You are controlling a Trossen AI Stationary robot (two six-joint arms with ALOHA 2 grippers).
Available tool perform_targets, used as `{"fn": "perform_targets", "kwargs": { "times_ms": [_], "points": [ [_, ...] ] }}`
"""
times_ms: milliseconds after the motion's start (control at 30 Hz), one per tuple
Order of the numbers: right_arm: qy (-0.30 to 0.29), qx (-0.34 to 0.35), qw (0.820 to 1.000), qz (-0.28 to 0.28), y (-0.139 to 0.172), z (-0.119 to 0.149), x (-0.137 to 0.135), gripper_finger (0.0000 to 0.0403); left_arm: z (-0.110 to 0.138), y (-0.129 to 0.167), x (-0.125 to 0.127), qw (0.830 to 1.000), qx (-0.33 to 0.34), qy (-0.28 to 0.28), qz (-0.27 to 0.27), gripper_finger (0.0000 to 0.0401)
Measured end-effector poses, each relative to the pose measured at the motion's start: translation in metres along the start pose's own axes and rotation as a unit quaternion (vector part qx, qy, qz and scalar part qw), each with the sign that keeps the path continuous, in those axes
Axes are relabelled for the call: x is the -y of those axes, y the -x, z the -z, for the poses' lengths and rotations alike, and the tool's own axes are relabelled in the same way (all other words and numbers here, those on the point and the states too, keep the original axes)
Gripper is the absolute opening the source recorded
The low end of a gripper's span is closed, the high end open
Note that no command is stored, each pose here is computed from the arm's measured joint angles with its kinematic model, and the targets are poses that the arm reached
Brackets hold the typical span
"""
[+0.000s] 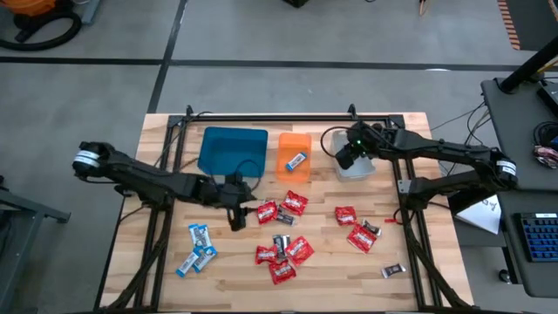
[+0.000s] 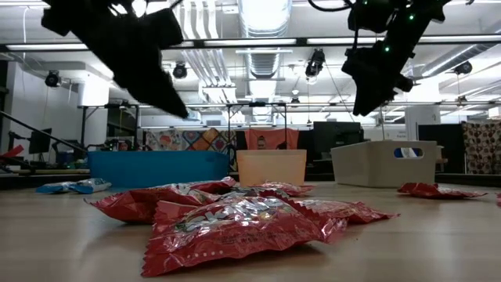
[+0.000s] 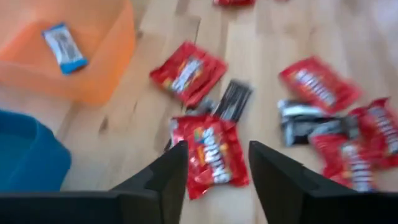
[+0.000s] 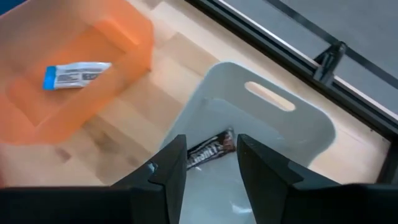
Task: Sort candy
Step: Put the red candy into the blue bin
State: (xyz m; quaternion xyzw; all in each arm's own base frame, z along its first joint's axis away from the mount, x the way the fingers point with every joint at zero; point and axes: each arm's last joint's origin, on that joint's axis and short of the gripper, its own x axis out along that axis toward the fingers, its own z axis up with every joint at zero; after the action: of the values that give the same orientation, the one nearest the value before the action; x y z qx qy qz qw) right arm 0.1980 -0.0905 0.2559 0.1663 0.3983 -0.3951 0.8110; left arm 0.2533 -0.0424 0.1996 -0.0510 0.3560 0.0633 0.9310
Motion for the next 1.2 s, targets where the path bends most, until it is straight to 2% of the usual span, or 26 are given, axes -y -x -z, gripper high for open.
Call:
{"fn": "perform_targets", "kwargs": {
  "times_ms": [100,267,467,767,933,1200],
  "points": [
    [0.006,0.001,1.0,-0.006,-0.001,0.0,-0.005,0.0136,0.009,-0.017,0.001,0.999,-0.028,-0.008,-0.025,0.0192],
    [0.012,-0.006,1.0,-0.011,-0.004,0.002,-0.011,0.0136,0.022,-0.043,0.008,0.998,-0.059,-0.018,-0.027,0.0214],
    [0.013,-0.008,1.0,-0.014,-0.005,0.004,-0.014,0.0136,0.03,-0.062,0.017,0.998,-0.054,-0.02,-0.017,0.0217],
    [0.013,-0.007,1.0,-0.014,-0.005,0.003,-0.014,0.0136,0.041,-0.08,0.018,0.997,-0.067,0.013,-0.025,0.0214],
    [0.013,-0.007,1.0,-0.014,-0.005,0.003,-0.014,0.0136,0.042,-0.081,0.018,0.997,-0.07,0.021,-0.024,0.0172],
    [0.014,-0.01,1.0,-0.013,-0.006,0.005,-0.014,0.0136,0.041,-0.077,0.018,0.997,-0.076,0.021,-0.014,0.0036]
  ]
}}
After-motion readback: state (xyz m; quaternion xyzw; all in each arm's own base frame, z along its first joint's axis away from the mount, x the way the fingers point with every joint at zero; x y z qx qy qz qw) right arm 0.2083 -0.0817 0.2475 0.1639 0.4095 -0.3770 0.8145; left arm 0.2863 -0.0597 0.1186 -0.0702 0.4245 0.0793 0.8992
